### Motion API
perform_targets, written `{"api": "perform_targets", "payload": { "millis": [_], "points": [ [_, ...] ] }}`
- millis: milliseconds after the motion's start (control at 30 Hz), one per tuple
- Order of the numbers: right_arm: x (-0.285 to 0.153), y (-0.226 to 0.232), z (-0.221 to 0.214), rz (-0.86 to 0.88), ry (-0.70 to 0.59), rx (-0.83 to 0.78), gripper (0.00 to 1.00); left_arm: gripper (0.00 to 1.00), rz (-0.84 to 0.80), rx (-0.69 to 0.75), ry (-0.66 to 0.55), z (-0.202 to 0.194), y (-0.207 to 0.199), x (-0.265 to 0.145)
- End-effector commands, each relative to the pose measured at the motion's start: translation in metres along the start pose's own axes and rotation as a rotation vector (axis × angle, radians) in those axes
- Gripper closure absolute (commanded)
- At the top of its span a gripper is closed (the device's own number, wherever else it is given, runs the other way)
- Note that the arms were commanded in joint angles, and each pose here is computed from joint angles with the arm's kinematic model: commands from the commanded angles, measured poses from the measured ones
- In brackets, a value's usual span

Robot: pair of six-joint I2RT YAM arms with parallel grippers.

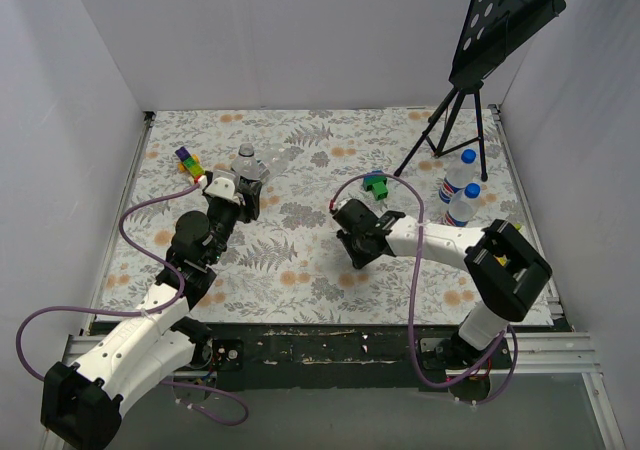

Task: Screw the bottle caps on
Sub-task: Adjust the bottle cap at the center of the board.

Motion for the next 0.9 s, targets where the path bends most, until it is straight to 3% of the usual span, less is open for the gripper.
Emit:
{"api": "perform_targets", "payload": {
  "millis": [0, 67, 133, 333, 533, 867],
  "points": [
    [0.009, 0.001, -0.01, -0.096, 0.057, -0.038, 0.72, 1.0, 0.004, 0.003, -0.026, 0.009, 0.003, 0.0],
    [0.006, -0.003, -0.008, -0.138, 0.052, -0.055, 0.9, 1.0, 0.004, 0.004, -0.026, 0.009, 0.003, 0.0],
    [-0.001, -0.007, -0.002, -0.184, 0.034, -0.077, 0.98, 1.0, 0.003, 0.004, -0.028, 0.01, 0.003, 0.0],
    [-0.027, -0.033, 0.024, -0.469, -0.041, -0.173, 0.99, 1.0, 0.009, 0.005, -0.033, 0.011, 0.004, -0.001],
    [-0.032, -0.051, 0.035, -0.881, -0.039, -0.334, 0.99, 1.0, 0.014, 0.004, -0.034, 0.011, 0.004, -0.001],
    [0.0, -0.02, 0.033, -1.02, -0.029, -0.477, 0.96, 1.0, 0.014, 0.006, -0.032, 0.01, 0.004, -0.001]
  ]
}}
Point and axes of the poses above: each gripper's point midway between its finger pads, its own x axis out along the fingers, its own y axis along the line the jaws close on, z = x × y, the point moved 7 cm from there along -x, back along the fingers, and after that the axes turned 8 degrees about x, right-handed, at the moved point
